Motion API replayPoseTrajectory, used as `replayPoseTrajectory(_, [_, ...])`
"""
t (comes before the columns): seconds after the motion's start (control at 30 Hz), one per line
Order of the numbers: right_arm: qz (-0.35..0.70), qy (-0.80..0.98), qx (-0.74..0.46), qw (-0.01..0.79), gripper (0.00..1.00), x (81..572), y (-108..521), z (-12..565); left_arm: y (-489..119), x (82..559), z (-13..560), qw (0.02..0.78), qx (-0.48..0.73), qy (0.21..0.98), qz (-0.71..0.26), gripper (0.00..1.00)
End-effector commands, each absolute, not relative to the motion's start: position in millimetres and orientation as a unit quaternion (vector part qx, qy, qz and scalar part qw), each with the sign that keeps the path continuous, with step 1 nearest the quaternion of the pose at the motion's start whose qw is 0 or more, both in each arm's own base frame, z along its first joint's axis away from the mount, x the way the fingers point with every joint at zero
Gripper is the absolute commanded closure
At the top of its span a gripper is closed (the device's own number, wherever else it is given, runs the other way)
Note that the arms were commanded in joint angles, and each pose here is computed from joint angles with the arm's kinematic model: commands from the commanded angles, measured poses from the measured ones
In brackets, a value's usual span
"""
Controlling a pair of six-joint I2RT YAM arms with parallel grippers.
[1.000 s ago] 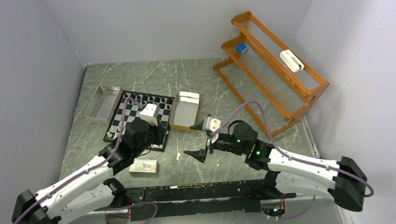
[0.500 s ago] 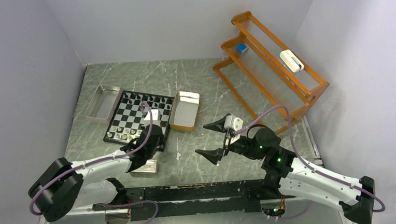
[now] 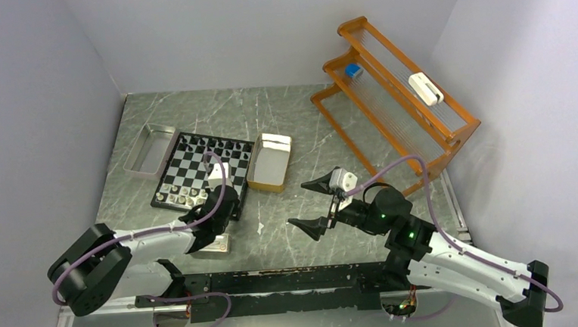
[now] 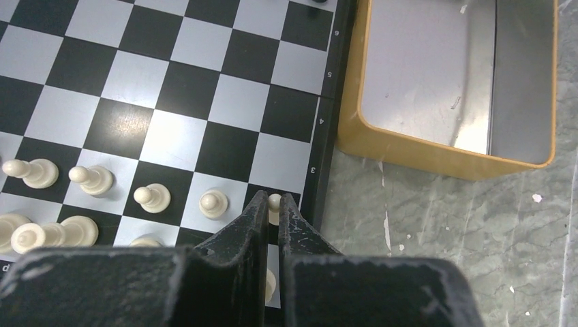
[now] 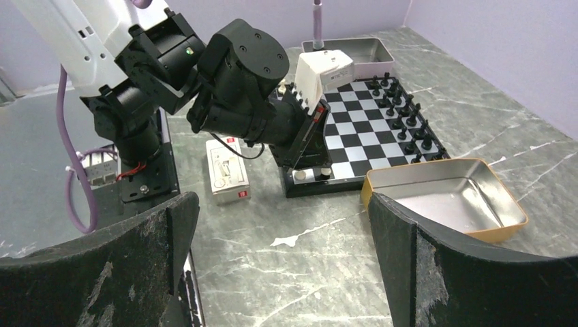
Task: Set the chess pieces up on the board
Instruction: Place the chess piece on the chessboard.
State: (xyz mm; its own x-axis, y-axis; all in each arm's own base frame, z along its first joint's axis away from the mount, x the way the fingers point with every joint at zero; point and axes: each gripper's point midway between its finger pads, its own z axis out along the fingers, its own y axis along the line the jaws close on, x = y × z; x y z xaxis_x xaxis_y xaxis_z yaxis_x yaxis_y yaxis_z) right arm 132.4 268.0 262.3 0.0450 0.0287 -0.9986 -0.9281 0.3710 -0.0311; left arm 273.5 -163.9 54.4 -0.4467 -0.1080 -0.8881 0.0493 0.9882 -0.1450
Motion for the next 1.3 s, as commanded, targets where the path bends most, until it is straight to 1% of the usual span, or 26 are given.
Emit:
replayPoseTrajectory(0.0, [0.396,0.554,-0.388,0.622,0.0,133.4,264.6,280.9,-169.8,275.8,57.5,0.535,-0.035,0.839,-0.093,0.95])
replayPoseTrajectory(0.3, [0.389,0.555,-0.388,0.625,0.0,135.4,263.3,280.9,-168.5,273.7,46.4,0.519,-0.03,0.85,-0.079,0.95])
replayPoseTrajectory(0.4, [0.387,0.555,-0.388,0.626,0.0,136.3,263.5,281.1,-168.8,273.5,47.8,0.519,-0.03,0.85,-0.08,0.92])
replayPoseTrajectory(0.73, [0.387,0.556,-0.388,0.625,0.0,137.5,265.4,279.3,-164.9,270.3,44.9,0.513,-0.025,0.855,-0.07,0.95])
replayPoseTrajectory(1.27, [0.388,0.558,-0.387,0.623,0.0,137.9,266.8,276.5,-159.6,269.6,49.7,0.517,-0.02,0.855,-0.044,0.95])
